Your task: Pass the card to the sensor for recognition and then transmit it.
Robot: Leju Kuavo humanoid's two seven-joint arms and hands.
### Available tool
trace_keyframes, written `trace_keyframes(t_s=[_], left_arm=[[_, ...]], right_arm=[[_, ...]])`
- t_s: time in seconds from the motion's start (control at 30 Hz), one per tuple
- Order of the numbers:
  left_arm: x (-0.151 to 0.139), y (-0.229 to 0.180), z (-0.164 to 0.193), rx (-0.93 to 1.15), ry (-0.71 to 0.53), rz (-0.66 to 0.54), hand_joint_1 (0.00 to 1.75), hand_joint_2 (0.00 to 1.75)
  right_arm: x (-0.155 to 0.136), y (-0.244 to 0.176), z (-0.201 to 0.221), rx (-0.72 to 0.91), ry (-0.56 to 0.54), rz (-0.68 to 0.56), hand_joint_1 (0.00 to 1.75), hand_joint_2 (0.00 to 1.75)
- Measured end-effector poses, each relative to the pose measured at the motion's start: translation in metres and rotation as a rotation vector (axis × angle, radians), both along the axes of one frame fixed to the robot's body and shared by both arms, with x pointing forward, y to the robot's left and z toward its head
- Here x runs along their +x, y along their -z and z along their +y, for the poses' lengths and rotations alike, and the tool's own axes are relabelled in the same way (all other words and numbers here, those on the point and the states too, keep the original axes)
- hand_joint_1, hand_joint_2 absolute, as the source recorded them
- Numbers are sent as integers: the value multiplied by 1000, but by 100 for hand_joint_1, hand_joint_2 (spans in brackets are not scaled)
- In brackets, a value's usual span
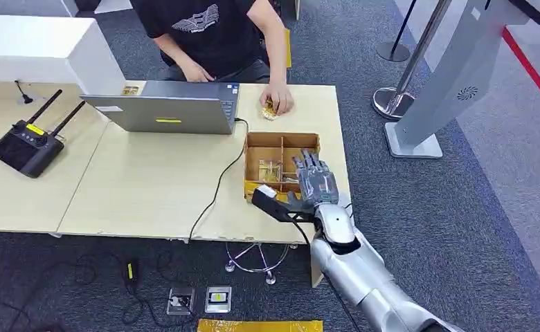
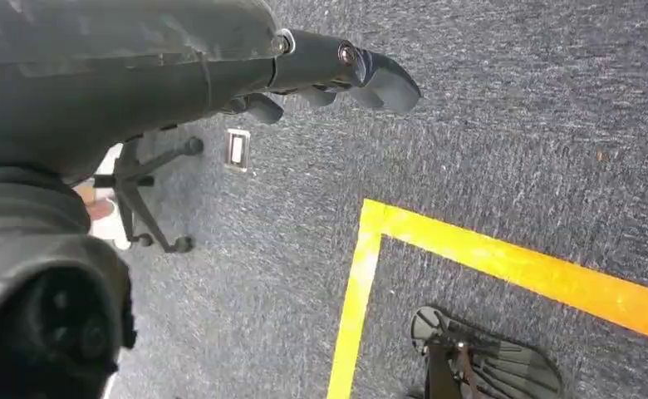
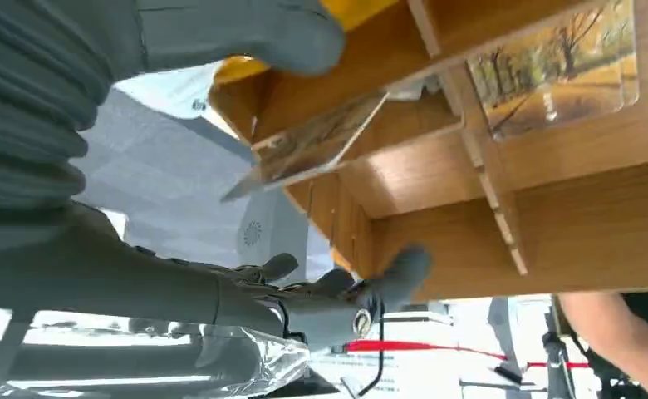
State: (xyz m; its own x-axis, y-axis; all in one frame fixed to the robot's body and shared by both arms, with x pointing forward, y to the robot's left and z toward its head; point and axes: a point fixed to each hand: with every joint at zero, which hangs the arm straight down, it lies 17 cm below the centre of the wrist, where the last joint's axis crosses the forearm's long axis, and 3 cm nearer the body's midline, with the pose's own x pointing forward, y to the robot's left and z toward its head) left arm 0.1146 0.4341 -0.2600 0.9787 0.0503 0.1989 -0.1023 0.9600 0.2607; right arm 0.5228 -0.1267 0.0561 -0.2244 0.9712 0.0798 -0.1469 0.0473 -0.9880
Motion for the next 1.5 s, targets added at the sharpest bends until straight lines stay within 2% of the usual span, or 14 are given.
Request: trace_keyframes(t_s=[1.1, 1.2, 1.37, 1.5], left_arm=[[0, 0, -2, 0, 39, 3, 0, 0], [1, 0, -2, -3, 48, -7, 0, 0], [2, 0, -2, -5, 54, -10, 0, 0], [1, 0, -2, -8, 61, -10, 0, 0]], right_arm=[[6, 4, 3, 103, -14, 1, 175, 175], [17, -18, 5, 118, -22, -54, 175, 175], [49, -87, 14, 119, -53, -169, 175, 175], [59, -130, 26, 112, -100, -260, 175, 175]])
